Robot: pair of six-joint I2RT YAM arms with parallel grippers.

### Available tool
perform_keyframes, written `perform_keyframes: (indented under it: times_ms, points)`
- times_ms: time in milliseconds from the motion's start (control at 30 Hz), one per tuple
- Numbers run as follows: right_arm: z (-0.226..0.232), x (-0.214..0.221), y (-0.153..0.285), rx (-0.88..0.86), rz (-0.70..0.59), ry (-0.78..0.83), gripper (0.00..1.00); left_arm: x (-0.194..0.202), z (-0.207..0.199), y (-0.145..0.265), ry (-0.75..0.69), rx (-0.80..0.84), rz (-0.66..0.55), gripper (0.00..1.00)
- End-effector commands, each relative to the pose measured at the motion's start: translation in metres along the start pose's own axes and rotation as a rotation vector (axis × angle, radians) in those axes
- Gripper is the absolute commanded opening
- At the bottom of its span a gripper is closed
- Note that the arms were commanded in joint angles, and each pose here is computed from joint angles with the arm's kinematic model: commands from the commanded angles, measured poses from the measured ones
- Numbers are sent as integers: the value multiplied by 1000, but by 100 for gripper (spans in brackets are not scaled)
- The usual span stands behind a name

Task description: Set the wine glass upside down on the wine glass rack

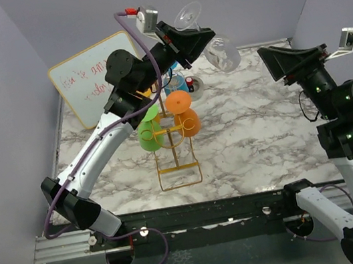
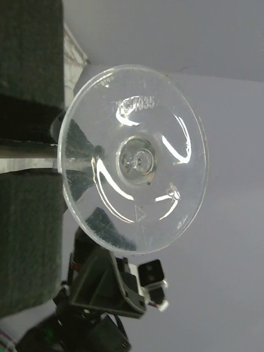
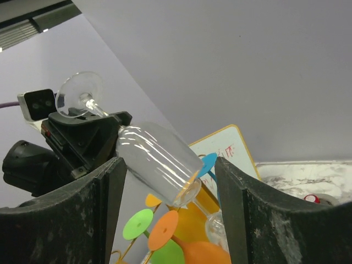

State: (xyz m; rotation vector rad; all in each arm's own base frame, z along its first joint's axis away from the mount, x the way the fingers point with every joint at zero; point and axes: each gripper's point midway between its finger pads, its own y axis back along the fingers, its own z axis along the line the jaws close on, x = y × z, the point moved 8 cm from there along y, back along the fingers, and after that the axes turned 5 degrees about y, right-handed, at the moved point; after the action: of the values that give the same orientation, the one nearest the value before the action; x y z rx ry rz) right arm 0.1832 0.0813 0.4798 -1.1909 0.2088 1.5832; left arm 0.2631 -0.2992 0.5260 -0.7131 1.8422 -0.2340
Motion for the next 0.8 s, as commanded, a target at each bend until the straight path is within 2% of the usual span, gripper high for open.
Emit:
perform_keyframes:
  times_ms: [0,133,233,400,533,767]
  points:
    - [13,1,8,-3,166,-4,70,-4,-4,13,-274,50,51,0]
    - [27,-1,10,-88,224,-41,69,7,1,19,-420,106,106,0]
    - [38,-1,9,-222,280,-25,61,13,2,20,-518,153,132,0]
    - [50,-1,3,-358,395,-64,62,28,-11,19,-688,263,162,0]
    - [58,-2,1,-486,430,-94,61,43,-16,14,-777,289,219,0]
    - [50,-1,-11,-399,477,-137,60,69,-22,11,-873,275,281,0]
